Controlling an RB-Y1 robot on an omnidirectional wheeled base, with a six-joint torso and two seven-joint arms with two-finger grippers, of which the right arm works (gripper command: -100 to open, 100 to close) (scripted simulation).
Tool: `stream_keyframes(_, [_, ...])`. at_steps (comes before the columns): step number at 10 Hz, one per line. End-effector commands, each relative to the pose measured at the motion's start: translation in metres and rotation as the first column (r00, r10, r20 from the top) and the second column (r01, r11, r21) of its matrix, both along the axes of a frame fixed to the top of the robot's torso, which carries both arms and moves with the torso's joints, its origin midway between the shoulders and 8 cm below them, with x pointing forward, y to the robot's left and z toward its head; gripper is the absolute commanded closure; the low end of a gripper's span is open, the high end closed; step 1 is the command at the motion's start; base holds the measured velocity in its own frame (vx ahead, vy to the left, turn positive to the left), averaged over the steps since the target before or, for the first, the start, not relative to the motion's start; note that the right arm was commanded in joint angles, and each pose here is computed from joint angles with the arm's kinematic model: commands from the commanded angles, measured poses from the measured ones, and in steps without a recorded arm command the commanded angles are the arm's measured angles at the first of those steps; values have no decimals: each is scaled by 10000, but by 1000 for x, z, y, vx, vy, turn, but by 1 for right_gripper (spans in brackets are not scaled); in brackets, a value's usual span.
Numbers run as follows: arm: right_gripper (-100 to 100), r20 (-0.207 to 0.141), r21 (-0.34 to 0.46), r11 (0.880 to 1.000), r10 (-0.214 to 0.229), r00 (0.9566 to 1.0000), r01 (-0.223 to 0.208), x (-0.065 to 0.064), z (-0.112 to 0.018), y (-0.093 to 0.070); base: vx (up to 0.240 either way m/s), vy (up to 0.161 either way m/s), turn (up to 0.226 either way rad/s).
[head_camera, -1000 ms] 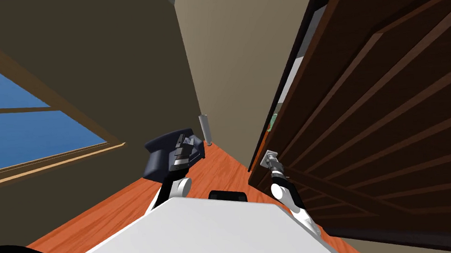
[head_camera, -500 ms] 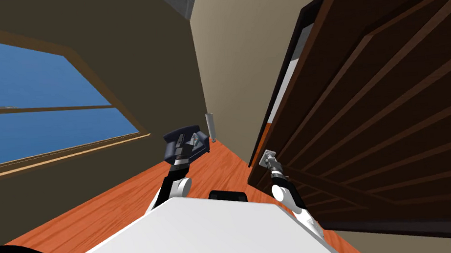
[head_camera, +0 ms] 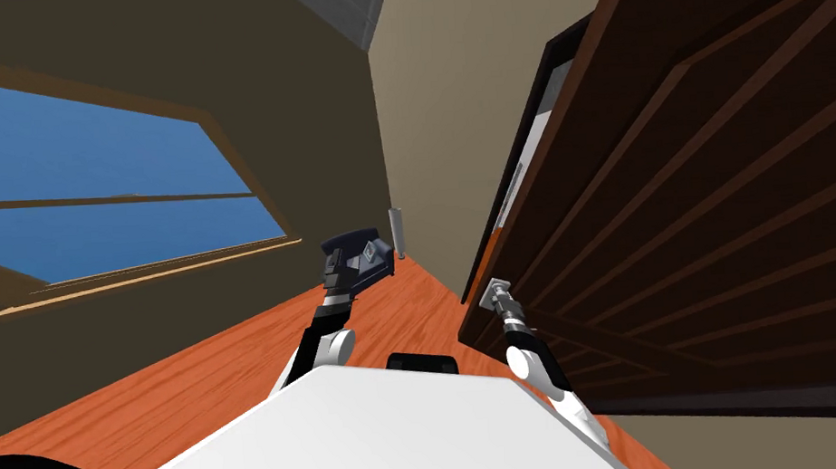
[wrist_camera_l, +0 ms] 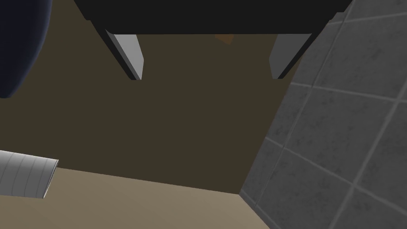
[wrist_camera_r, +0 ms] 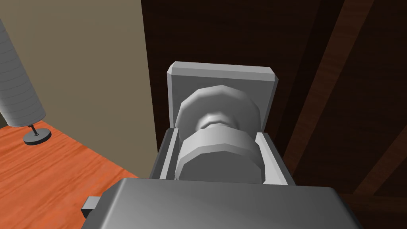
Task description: Pull the door open
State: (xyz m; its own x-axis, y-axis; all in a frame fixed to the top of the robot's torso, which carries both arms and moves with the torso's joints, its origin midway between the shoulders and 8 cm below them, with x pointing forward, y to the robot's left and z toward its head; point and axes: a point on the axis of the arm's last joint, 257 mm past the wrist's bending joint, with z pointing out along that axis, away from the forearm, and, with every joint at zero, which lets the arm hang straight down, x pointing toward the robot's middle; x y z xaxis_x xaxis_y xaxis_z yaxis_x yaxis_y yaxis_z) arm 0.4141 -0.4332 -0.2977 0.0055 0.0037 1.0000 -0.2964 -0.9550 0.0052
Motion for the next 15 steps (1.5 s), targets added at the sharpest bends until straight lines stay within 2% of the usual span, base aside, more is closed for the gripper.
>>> stream_keyframes(1, [100, 18, 33, 9998, 219, 9998, -219, -1, 0, 5, -253, -26, 132])
stream_keyframes(5, [100, 53, 36, 9983, 586, 9983, -586, -4, 1, 10, -224, -37, 113])
stream_keyframes(6, [100, -8, 40, 9986, 522, 9986, -521, -4, -1, 9, -96, -15, 33])
stream_keyframes(15, [100, 43, 31, 9937, 1116, 9937, -1116, -24, 1, 17, -198, -39, 141])
